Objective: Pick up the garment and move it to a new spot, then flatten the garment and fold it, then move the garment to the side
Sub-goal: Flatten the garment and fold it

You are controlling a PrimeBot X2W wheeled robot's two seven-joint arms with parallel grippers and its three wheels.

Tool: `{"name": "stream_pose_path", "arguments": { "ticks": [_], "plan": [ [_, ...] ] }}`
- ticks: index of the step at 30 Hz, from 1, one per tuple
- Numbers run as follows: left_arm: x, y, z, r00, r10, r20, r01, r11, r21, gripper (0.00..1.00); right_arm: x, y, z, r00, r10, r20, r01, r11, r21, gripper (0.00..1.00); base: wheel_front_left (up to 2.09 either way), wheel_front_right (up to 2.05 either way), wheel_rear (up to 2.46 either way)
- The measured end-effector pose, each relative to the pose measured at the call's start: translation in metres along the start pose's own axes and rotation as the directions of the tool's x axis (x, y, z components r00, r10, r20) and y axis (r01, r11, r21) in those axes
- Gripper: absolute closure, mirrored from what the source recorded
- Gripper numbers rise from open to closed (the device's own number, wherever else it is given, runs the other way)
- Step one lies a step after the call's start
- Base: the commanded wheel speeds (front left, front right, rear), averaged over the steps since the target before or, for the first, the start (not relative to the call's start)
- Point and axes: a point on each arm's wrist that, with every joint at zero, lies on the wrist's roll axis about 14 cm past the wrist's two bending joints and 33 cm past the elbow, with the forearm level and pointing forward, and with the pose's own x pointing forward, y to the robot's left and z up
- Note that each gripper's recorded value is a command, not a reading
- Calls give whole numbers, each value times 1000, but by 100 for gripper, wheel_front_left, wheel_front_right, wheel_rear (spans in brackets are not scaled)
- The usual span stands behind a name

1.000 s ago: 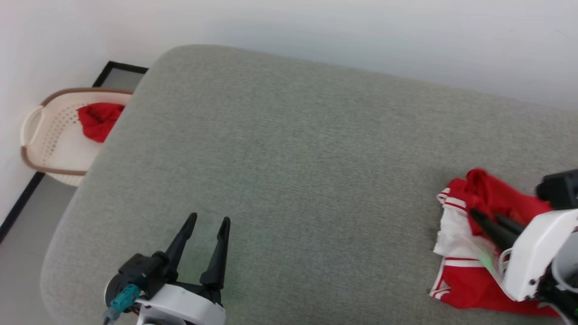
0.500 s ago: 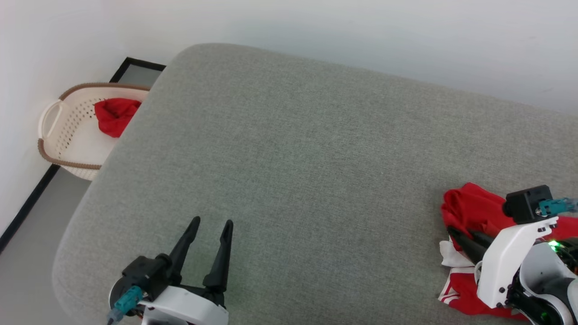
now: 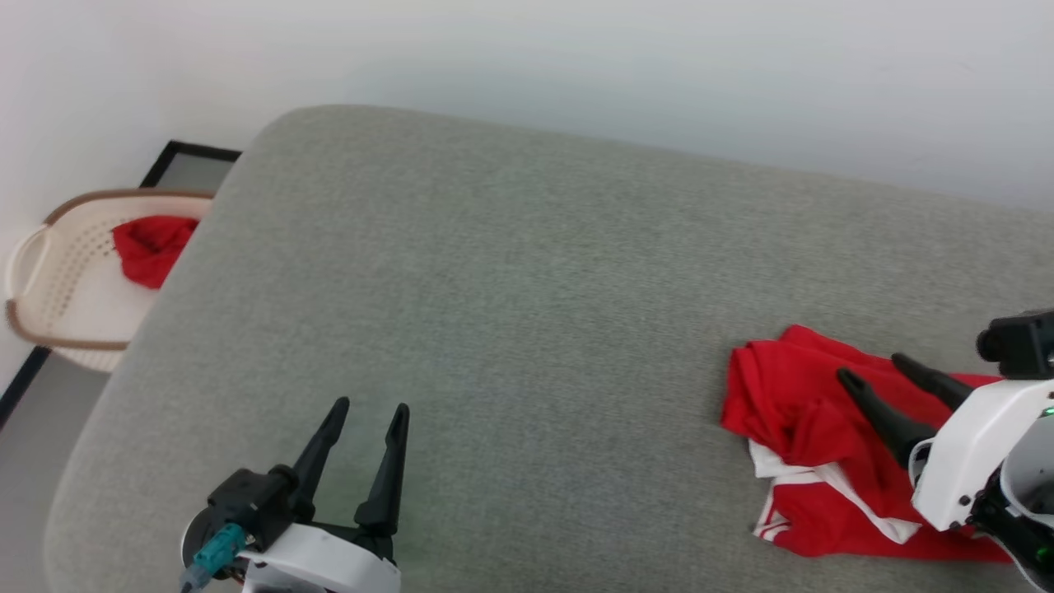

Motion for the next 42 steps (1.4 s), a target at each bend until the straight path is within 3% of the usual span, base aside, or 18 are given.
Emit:
{"name": "stream_pose_path", "arguments": {
  "ticks": [11, 19, 29, 42],
  "plan": [
    [15, -25, -5, 996, -90, -15, 90, 996, -12, 0, -42, -41, 14, 980, -131, 153, 115, 987, 113, 0, 0, 0, 0],
    [18, -36, -2, 994, -105, 2, 105, 993, -47, 0, -71, -57, 4, 938, -211, 276, 189, 976, 105, 0, 0, 0, 0],
    [4, -28, -1, 998, -67, 9, 67, 996, -50, 0, -99, -68, -7, 865, -293, 407, 254, 956, 148, 0, 0, 0, 0],
    [-23, -8, 7, 999, -10, 34, 10, 1000, -3, 0, -117, -62, -7, 817, -326, 476, 295, 945, 142, 0, 0, 0, 0]
  ]
}}
